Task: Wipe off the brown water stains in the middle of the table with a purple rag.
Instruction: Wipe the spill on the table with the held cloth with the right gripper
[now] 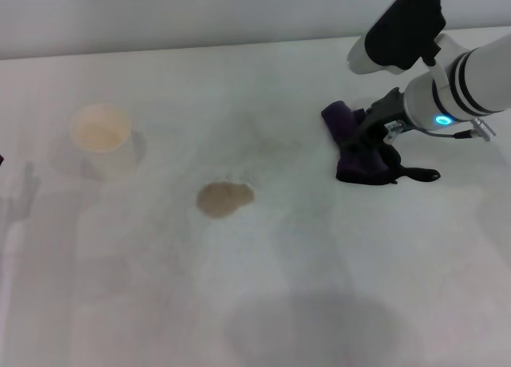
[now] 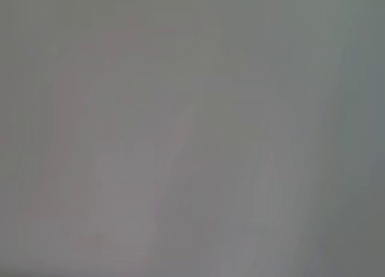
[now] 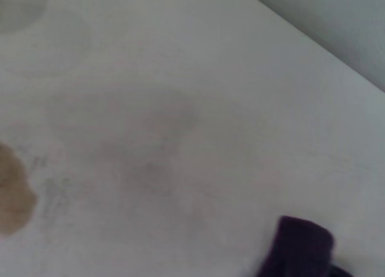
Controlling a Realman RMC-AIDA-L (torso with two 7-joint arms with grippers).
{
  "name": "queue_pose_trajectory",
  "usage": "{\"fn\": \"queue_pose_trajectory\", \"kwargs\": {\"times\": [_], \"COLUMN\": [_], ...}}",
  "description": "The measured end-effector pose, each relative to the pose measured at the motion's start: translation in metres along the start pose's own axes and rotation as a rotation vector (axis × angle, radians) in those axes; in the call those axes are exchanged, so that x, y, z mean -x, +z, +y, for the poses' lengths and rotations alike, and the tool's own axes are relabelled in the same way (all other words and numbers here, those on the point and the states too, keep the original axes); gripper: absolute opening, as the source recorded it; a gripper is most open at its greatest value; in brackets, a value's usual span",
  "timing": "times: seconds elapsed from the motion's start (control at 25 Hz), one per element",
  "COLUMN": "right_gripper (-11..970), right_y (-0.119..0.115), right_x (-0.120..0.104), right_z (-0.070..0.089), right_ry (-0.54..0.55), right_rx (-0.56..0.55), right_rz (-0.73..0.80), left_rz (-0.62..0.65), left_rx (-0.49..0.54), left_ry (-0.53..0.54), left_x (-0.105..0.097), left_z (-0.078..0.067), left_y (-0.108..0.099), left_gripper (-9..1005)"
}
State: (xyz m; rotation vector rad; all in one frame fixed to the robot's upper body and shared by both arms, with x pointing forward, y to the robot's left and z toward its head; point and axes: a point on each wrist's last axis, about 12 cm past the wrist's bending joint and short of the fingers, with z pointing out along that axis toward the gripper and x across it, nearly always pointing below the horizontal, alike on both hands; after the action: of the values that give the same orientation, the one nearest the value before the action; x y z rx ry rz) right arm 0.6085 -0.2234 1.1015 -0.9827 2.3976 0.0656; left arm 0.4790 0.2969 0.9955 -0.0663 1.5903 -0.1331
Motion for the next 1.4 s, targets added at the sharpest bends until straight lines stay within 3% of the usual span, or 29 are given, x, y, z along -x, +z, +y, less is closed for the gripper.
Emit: {"fn": "queue_pose_trajectory", "kwargs": {"times": [0.4, 0.48, 0.72, 0.92, 1.04, 1.24, 1.4], "right_gripper": [507, 498, 424, 187, 145, 102, 101], "right_y": [0.006, 0.010, 0.015, 0.014, 0.010, -0.003, -0.005], "right_x": [-0.009, -0.010, -0.007, -0.006, 0.000, 0.022, 0.041], "right_z": [-0.005, -0.004, -0.006, -0.007, -0.006, 0.013, 0.055], "right_ry": [0.017, 0.021, 0.031, 0.032, 0.023, -0.016, -0.149], "right_rx": [-0.035, -0.027, -0.038, -0.043, -0.035, 0.049, 0.152], "right_rz": [0.042, 0.056, 0.040, 0.034, 0.023, -0.025, -0.061], "left_rz": [-0.007, -0.006, -0.005, -0.006, -0.005, -0.005, -0.007], "left_rx": [-0.009, -0.011, -0.012, -0.012, -0.012, -0.011, -0.014], "left_ry": [0.001, 0.001, -0.001, -0.001, -0.002, -0.001, 0.000], "left_x": [0.002, 0.002, 0.002, 0.002, 0.002, 0.002, 0.003], "left_z": [-0.002, -0.003, -0.004, -0.004, -0.004, -0.003, -0.004], "left_y": [0.005, 0.006, 0.006, 0.006, 0.006, 0.006, 0.007], "left_gripper": [887, 887, 887, 887, 888, 888, 888]}}
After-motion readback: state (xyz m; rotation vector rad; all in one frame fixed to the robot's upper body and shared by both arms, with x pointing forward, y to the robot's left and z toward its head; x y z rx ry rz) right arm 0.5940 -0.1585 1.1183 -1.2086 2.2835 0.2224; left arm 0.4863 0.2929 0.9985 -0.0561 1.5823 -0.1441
